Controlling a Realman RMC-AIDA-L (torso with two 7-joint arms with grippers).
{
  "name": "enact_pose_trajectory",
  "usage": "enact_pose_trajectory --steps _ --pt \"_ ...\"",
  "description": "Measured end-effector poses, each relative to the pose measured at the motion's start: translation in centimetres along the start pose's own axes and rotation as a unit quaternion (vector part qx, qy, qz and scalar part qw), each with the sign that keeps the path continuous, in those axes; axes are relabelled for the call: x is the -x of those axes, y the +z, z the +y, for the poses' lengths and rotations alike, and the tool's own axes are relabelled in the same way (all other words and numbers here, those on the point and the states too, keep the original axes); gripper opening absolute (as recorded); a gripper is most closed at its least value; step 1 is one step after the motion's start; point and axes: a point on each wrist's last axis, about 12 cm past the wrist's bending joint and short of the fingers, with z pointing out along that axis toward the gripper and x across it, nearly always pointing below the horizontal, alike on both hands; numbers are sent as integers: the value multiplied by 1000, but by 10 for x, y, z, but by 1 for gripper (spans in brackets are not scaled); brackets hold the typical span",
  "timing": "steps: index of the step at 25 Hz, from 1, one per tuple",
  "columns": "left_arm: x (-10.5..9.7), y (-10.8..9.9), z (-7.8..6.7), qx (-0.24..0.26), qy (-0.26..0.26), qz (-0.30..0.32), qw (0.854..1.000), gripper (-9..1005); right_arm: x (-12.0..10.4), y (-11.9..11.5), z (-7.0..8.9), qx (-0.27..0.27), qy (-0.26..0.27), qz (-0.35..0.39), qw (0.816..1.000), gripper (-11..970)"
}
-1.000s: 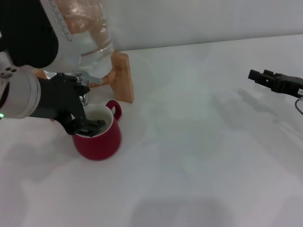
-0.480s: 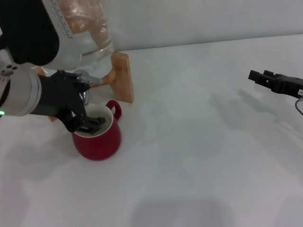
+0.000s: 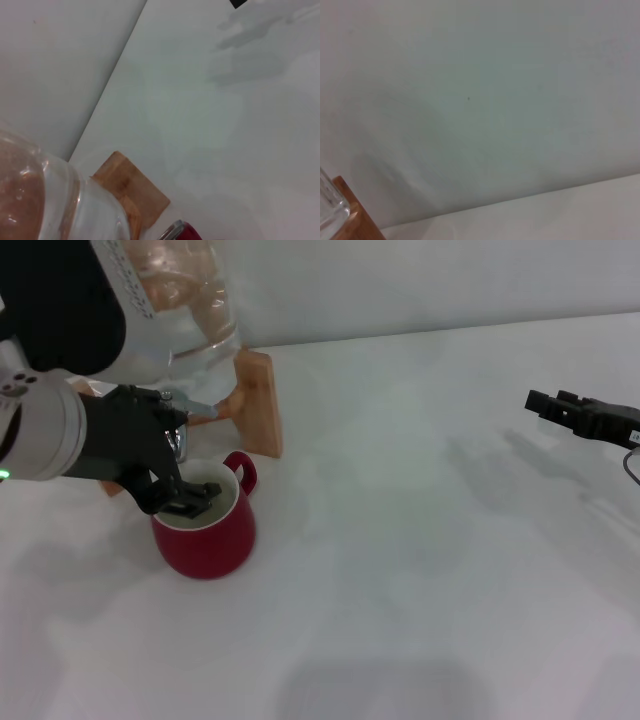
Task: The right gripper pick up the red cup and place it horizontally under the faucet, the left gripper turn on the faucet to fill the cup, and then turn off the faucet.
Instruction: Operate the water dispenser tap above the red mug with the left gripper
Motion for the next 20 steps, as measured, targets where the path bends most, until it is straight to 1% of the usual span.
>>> enact_pose_trajectory --steps 11,20 --pt "4 7 1 -7 4 2 1000 799 -1 -1 0 -1 1 0 1000 593" --pt "8 10 2 -9 9 1 1000 799 -1 -1 -1 -2 1 0 1000 593"
